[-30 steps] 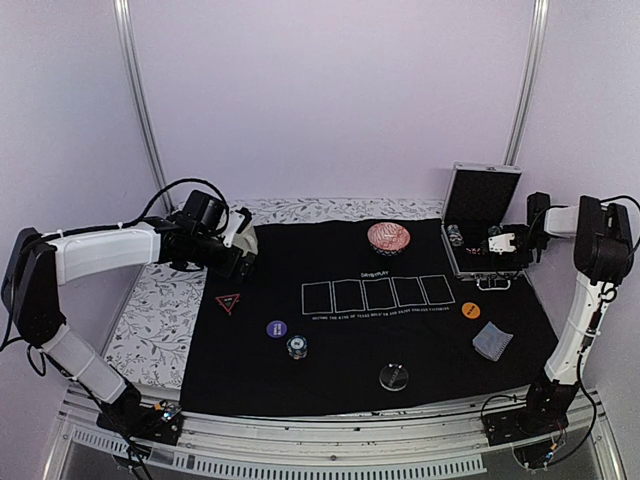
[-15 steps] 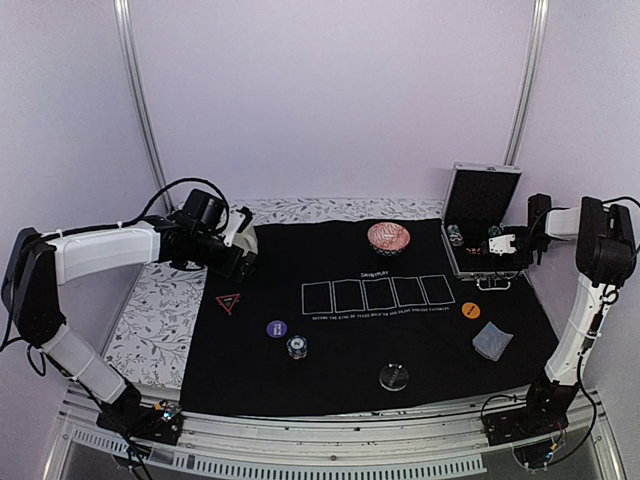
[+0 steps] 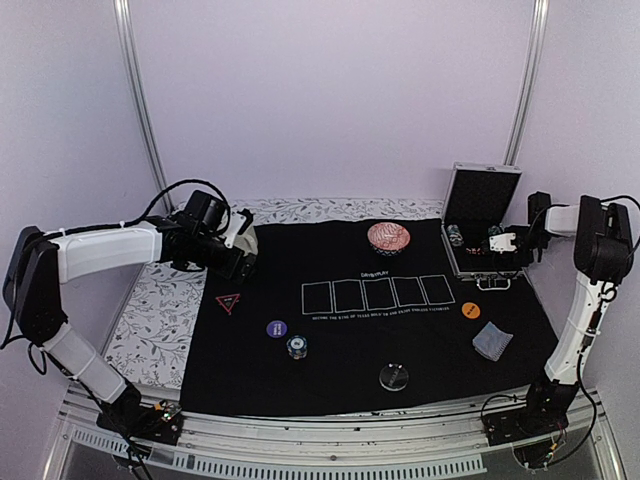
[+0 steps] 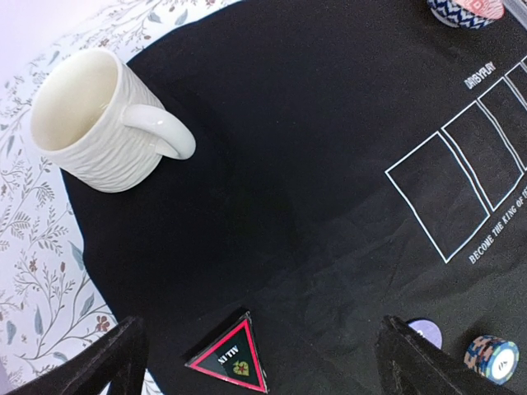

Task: Distribute texas hold em gaming equipment
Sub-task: Pick up the pile of poker chips from the chip case.

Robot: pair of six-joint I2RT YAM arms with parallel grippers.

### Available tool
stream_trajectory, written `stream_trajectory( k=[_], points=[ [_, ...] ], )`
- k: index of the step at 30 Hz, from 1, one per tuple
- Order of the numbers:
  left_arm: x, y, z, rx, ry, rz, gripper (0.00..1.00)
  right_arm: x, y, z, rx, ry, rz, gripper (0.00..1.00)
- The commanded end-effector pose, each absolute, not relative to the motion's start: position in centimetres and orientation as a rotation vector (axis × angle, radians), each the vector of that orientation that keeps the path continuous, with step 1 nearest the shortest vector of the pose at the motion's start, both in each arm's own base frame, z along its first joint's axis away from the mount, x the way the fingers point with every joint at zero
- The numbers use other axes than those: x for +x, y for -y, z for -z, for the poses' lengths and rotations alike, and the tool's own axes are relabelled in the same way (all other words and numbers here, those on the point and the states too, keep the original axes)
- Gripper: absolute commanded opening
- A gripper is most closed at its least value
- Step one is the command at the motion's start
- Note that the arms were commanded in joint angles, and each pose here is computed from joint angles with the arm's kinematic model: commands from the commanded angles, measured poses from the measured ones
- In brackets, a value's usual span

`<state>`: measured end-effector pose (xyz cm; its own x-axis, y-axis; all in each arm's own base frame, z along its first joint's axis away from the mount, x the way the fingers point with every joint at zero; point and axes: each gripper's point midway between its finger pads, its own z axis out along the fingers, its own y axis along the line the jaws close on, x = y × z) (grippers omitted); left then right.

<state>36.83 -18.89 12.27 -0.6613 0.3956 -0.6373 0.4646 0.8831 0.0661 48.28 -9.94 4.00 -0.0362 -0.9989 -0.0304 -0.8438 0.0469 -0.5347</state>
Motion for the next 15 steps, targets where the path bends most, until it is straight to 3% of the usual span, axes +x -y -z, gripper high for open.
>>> stream_trajectory(
  k=[1, 15],
  points=[
    [37.5, 18.7, -12.6, 0.61, -2.37, 0.131, 0.98, 47.8, 10.1, -1.9, -1.88, -1.998, 0.455, 0.68],
    [37.5, 18.7, -12.2, 0.612, -2.381, 0.127, 0.98, 49.1, 9.5, -0.4, -1.9, -1.992, 0.428, 0.69]
  ],
)
